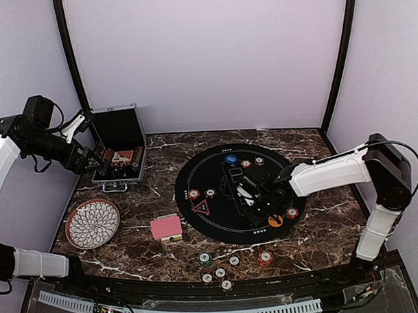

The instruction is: Distribute texas hold em gaming equipment

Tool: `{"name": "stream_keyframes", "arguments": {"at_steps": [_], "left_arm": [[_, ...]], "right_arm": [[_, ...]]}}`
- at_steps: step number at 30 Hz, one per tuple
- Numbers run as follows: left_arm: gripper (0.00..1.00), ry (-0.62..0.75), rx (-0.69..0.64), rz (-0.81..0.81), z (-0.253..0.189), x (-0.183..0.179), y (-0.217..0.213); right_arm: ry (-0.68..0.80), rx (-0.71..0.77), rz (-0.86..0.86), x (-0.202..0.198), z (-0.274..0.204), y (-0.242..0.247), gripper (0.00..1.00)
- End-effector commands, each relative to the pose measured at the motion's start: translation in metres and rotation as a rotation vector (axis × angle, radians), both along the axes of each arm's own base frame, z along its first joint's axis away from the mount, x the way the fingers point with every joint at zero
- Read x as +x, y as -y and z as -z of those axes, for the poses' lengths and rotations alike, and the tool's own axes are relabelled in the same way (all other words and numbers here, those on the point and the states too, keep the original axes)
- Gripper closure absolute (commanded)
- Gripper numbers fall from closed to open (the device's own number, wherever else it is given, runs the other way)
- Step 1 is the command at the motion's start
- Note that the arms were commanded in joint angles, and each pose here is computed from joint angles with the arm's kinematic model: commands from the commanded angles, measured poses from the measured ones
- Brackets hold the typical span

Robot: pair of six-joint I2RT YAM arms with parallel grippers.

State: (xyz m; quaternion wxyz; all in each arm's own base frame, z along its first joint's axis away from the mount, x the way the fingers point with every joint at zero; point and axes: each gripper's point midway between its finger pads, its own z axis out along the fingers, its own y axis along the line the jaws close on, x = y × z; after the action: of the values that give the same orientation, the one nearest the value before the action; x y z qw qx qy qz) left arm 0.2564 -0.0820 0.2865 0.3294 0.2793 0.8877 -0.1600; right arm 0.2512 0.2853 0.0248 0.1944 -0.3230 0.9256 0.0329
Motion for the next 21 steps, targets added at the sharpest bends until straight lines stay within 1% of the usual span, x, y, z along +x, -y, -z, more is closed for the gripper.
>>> {"name": "stream_keyframes", "arguments": {"at_steps": [1, 5, 6, 11, 16, 18, 21], "left_arm": [[0.01, 0.012, -0.006, 0.005, -0.005, -0.002, 0.000], [0.01, 0.013, -0.005, 0.006, -0.005, -0.003, 0.000], [0.01, 0.013, -0.005, 0.006, -0.005, -0.003, 0.000], [0.01, 0.013, -0.005, 0.004, -0.005, -0.003, 0.000], [0.01, 0.013, -0.003, 0.003, -0.005, -0.004, 0.000], [0.01, 0.013, -0.001, 0.002, -0.004, -0.004, -0.001], [0.01, 0.013, -0.004, 0.002, -0.005, -0.004, 0.000]], "right_arm": [[-0.030, -0.017, 0.031, -0.015, -0.002, 0.023, 0.71], [-0.033, -0.006, 0.030, -0.019, -0.010, 0.025, 0.72], [-0.033, 0.002, 0.025, -0.020, -0.014, 0.024, 0.71], [-0.009, 0.073, -0.032, -0.023, -0.044, -0.004, 0.53], [0.004, 0.148, -0.193, -0.058, -0.078, -0.060, 0.36], [-0.006, 0.173, -0.266, -0.078, -0.085, -0.081, 0.31], [-0.031, 0.173, -0.356, -0.104, -0.086, -0.106, 0.27]]}}
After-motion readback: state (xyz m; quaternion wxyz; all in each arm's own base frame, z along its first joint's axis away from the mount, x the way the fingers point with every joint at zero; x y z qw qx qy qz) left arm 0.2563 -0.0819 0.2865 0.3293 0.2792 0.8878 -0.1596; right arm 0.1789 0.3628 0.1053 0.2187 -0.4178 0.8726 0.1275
